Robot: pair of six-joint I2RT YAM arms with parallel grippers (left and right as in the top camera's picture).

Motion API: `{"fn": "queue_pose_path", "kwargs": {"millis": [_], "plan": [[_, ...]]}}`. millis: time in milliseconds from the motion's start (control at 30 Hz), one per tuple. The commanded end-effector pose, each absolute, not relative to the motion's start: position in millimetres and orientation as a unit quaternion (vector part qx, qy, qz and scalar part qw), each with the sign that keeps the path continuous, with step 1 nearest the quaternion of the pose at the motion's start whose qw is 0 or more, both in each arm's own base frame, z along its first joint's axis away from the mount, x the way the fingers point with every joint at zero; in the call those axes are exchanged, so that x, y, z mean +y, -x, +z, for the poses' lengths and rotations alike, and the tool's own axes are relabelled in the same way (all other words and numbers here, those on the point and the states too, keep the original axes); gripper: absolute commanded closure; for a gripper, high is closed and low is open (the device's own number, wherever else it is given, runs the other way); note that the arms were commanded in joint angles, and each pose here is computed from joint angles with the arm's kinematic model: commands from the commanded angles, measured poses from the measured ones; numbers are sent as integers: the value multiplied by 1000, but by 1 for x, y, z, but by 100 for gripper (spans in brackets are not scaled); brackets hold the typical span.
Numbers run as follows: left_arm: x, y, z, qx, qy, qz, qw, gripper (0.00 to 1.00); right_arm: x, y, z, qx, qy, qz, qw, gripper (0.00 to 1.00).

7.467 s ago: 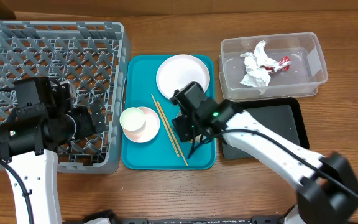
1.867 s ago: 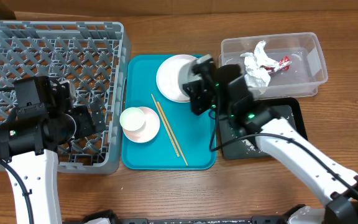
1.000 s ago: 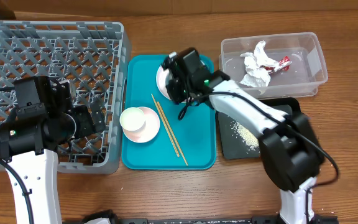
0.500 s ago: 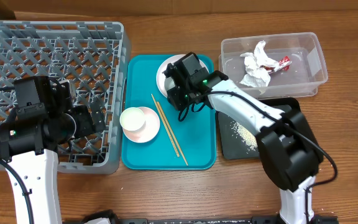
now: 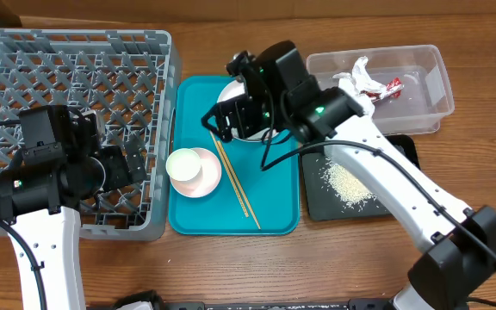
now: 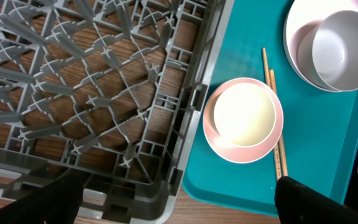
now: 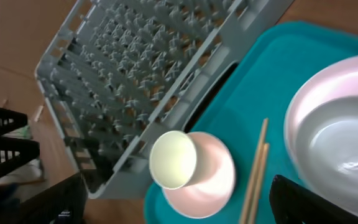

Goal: Sort waste into correct bins and load items into the dishwasher
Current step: 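Grasp the white cup off the pink saucer with the right gripper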

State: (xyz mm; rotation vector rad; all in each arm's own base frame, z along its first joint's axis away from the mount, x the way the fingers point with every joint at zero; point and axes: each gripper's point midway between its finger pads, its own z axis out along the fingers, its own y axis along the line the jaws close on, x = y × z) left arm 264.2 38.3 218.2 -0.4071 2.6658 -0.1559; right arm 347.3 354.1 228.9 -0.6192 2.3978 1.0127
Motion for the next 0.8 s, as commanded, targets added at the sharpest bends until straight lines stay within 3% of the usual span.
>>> {"fn": "queue_pose_path", "kwargs": {"millis": [0, 67, 300, 600, 767], "plan": [[38, -267, 220, 963, 141, -60, 222, 0, 370, -328, 196, 894, 191, 366, 175, 23], [38, -267, 220, 963, 142, -60, 222, 0, 376, -321, 180, 906, 186, 342, 165, 32], [38, -266, 220, 963, 142, -60, 222, 0, 401, -297, 126, 928, 192, 295, 125, 40], [38, -267, 220, 963, 142, -60, 222, 1, 403, -302, 65, 952, 146, 252, 92, 47], [38, -266, 220, 963, 142, -60, 222, 0, 402, -304, 60, 954, 144, 247, 92, 68]]}}
